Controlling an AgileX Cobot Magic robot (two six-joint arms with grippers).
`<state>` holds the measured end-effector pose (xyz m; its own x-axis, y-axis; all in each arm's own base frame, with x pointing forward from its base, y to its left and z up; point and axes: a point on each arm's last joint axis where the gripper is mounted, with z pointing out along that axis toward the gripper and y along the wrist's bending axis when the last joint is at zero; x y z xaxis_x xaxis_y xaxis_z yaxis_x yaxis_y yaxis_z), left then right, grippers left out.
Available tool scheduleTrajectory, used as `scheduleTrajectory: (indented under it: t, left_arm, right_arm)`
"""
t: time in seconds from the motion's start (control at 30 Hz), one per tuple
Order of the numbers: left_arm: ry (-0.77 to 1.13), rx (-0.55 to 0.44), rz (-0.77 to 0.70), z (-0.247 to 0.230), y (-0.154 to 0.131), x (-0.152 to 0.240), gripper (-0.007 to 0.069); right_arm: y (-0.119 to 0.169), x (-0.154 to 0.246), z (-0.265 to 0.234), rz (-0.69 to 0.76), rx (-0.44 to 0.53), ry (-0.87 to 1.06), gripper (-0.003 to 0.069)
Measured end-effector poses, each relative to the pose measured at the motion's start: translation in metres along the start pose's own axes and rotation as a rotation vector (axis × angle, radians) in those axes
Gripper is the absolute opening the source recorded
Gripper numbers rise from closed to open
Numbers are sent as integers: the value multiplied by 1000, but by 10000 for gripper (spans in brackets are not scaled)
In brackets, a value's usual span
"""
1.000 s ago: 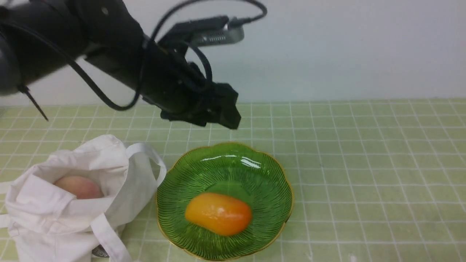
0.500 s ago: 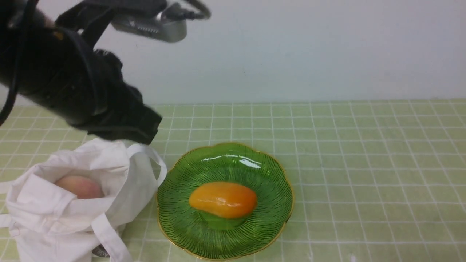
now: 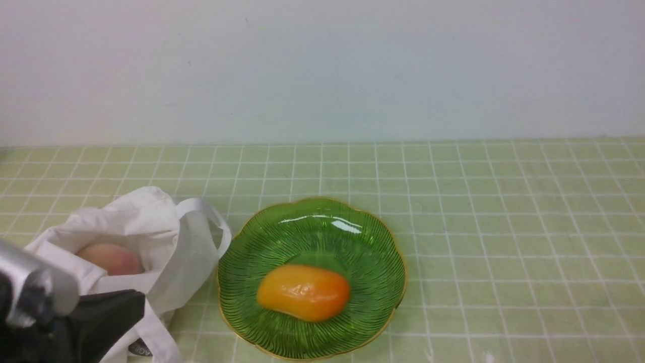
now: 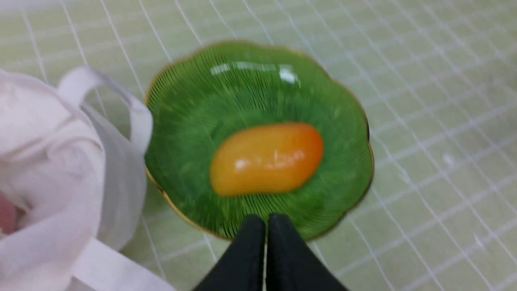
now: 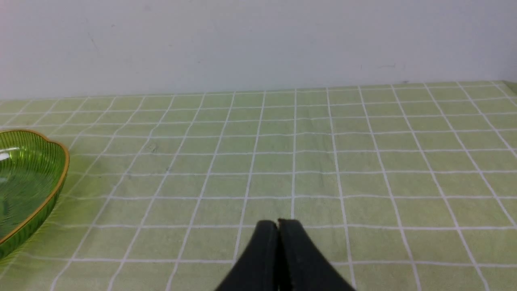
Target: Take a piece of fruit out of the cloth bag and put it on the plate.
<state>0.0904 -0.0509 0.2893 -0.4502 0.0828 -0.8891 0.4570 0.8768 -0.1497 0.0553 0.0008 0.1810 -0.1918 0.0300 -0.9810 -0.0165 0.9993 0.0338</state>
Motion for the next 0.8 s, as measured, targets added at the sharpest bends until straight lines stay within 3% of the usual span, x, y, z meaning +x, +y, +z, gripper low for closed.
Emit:
scheduleTrajectory:
  t: [0.1, 0.27, 0.57, 0.67, 0.8]
  left_arm:
    - [-133, -13, 0, -12, 3, 26, -8]
    - [-176, -5, 6, -18, 4, 55, -8]
    - [-177, 1, 11, -19, 4, 68, -8]
    - [-192, -22, 23, -15, 7, 72, -8]
    - [-268, -125, -14, -5, 19, 82, -8]
  right_arm:
    - [0, 0, 0, 0, 0, 0, -15]
    - [0, 0, 0, 0, 0, 0, -15]
    - [0, 0, 0, 0, 0, 0, -15]
    - [0, 0, 0, 0, 0, 0, -15]
    - [0, 0, 0, 0, 0, 0, -15]
